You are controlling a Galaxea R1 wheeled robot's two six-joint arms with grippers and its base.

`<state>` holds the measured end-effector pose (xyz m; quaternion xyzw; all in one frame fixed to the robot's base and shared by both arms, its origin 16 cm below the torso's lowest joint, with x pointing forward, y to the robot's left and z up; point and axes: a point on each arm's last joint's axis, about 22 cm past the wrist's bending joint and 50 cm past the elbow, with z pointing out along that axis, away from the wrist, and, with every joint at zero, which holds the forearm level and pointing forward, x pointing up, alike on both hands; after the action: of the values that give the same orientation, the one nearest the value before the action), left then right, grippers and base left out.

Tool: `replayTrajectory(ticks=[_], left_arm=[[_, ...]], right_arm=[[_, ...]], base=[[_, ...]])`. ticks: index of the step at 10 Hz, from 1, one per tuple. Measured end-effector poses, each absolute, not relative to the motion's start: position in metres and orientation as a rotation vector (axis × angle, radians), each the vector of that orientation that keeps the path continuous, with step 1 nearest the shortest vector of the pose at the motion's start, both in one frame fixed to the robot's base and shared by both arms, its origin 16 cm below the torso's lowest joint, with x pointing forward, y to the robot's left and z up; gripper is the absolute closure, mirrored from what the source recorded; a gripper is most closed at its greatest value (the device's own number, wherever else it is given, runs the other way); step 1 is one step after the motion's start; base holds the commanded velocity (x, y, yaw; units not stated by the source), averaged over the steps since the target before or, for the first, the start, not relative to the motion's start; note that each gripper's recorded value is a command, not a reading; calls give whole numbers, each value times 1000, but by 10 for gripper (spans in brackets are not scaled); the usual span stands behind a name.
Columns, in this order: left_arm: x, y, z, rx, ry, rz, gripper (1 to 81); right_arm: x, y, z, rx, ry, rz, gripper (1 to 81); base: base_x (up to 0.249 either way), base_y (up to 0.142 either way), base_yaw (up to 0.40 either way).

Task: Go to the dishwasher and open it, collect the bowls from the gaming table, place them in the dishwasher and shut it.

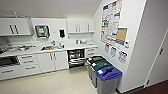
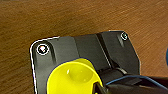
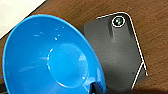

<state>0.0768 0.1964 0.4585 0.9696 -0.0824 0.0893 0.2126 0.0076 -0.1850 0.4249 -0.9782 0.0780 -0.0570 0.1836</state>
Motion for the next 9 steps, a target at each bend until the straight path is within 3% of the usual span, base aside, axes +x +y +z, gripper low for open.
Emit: replayTrajectory(ticks=[6, 9], left_arm=[[77, 196, 459, 2692, -229, 249, 811], [77, 193, 459, 2688, -229, 250, 811]], right_arm=[[8, -185, 425, -2760, 221, -161, 811], [8, -186, 425, -2761, 220, -162, 811]], base=[[117, 0, 0], [117, 64, 0]])
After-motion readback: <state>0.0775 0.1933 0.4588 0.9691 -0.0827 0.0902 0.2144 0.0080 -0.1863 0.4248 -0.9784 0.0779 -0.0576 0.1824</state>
